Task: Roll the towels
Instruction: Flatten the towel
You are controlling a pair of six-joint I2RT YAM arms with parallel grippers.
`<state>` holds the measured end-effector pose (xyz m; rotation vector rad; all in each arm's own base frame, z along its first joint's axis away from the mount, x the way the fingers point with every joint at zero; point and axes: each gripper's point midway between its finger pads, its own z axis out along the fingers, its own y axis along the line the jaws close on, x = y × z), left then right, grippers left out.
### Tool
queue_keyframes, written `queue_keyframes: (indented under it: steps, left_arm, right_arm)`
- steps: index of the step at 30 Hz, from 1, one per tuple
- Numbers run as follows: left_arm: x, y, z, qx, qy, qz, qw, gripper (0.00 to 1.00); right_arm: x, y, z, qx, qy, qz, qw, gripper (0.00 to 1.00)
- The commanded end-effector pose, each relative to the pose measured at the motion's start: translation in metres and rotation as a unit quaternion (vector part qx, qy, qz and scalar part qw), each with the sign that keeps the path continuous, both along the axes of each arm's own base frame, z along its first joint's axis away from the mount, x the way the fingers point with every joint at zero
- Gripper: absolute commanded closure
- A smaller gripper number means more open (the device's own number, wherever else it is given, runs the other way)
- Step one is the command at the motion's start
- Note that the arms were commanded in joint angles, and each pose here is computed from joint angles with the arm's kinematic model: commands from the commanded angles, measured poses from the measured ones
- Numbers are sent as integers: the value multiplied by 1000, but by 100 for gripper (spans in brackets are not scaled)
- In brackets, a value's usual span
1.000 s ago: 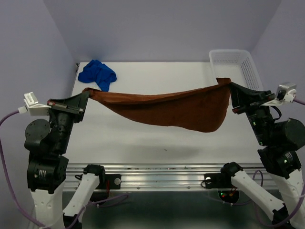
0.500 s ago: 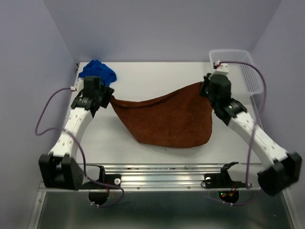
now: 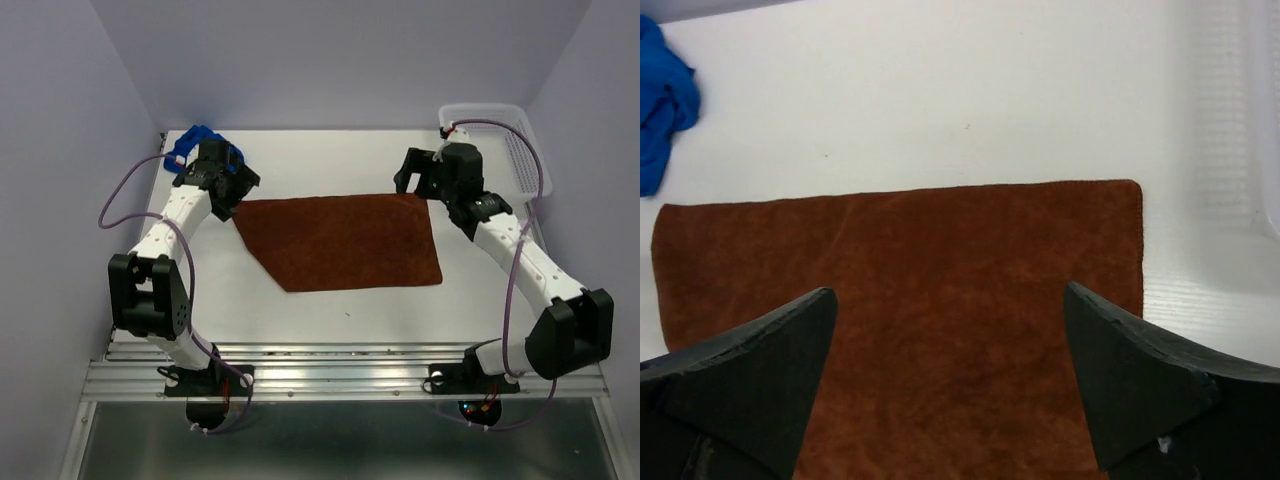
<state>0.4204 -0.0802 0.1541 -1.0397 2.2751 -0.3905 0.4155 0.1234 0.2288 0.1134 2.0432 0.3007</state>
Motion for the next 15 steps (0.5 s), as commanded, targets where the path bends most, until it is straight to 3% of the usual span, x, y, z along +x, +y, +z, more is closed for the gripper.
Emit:
queue_keyframes:
  steps: [1,9,15]
  left_arm:
    - [-15,22,6,61,-11,-6,998,1]
    - [-6,54,8,160,23,18,987,1]
    - [37,49,2,186,21,-29,982,1]
  right_arm:
    - [-18,11,1,16,-11,40,999,0]
    - [-27,-22,-8,-19,19,-43,999,0]
    - [-10,-20,-20,-25,36,-55,998,0]
